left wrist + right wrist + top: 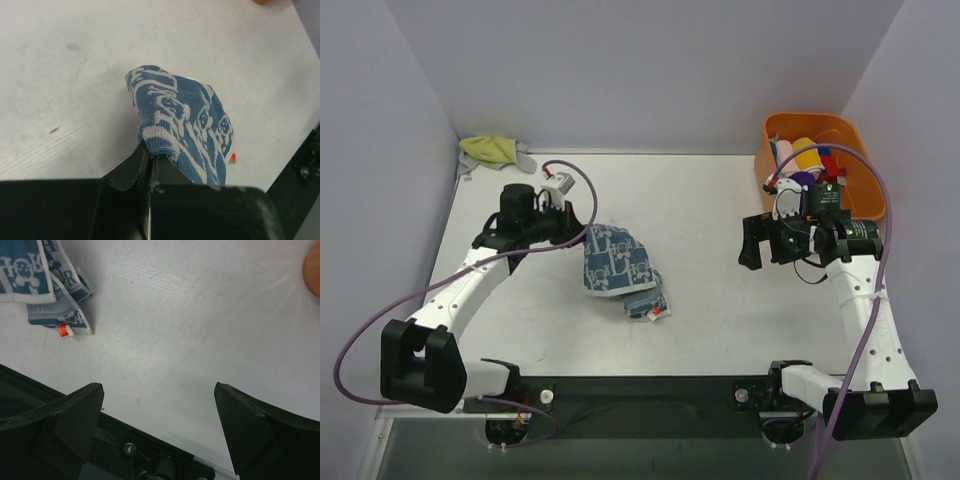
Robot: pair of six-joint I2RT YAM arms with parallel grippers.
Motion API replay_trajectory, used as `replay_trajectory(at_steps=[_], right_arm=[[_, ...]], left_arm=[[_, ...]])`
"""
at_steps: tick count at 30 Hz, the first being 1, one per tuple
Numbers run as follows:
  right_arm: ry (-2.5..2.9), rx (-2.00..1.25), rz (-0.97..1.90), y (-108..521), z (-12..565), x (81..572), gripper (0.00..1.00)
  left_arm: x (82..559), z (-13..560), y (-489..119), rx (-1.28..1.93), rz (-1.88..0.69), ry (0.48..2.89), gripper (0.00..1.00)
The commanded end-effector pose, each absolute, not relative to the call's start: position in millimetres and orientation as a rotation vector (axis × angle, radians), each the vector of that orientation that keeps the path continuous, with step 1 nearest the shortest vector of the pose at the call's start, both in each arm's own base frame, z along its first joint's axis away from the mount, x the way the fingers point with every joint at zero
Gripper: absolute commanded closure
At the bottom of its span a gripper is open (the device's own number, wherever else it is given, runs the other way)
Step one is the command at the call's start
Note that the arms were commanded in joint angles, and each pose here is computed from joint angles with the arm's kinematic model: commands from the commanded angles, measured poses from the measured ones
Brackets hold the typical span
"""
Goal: Roll the towels
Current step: Move the towel to the center of the board
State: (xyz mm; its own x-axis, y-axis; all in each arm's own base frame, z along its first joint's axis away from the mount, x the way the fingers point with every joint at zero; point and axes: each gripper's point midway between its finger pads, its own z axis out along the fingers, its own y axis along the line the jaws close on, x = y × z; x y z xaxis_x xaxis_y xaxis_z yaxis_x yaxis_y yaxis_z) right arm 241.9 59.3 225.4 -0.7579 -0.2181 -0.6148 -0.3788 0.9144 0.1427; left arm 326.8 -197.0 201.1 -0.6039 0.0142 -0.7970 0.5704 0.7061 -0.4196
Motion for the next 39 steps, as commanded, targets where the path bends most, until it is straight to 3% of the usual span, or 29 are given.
replay_trajectory(at_steps=[1, 3, 4, 7, 8, 14, 15, 18, 22, 24, 32, 39], right_arm=[[2.488, -0.474, 0.447, 72, 220, 233, 0.0], [2.482, -0.489, 0.538, 84, 215, 231, 0.0], [2.474, -0.493, 0.568, 89, 212, 233, 0.0], [2.504, -0.507, 0.69, 105, 193, 228, 0.01], [2.531, -0.511, 0.723, 109, 184, 225, 0.03], [2.591, -0.568, 0.967, 152, 156, 221, 0.43], [2.593, -0.617, 0.99, 164, 150, 221, 0.44], [2.582, -0.646, 1.026, 189, 142, 230, 0.44], [2.572, -0.706, 1.027, 233, 129, 239, 0.48], [2.582, -0.735, 0.997, 259, 114, 243, 0.48], [2.636, -0.768, 0.864, 329, 66, 264, 0.45], [2.706, -0.682, 0.705, 345, 27, 283, 0.38]], left_arm=[[347, 188, -141, 0.36, -0.742, 2.053, 1.0], [349, 156, -117, 0.364, -0.687, 2.141, 0.98], [354, 148, -95, 0.316, -0.667, 2.173, 0.67], [353, 132, -74, 0.303, -0.75, 2.251, 0.07], [352, 132, -68, 0.288, -0.823, 2.25, 0.03], [336, 158, -82, 0.521, -0.831, 2.171, 0.03], [333, 157, -85, 0.606, -0.786, 2.156, 0.05], [315, 153, -102, 0.813, -0.71, 2.137, 0.14], [306, 153, -109, 0.809, -0.766, 2.108, 0.27], [306, 158, -104, 0.75, -0.786, 2.093, 0.28], [288, 170, -100, 0.808, -0.748, 1.942, 0.18], [267, 158, -99, 0.91, -0.709, 1.88, 0.12]])
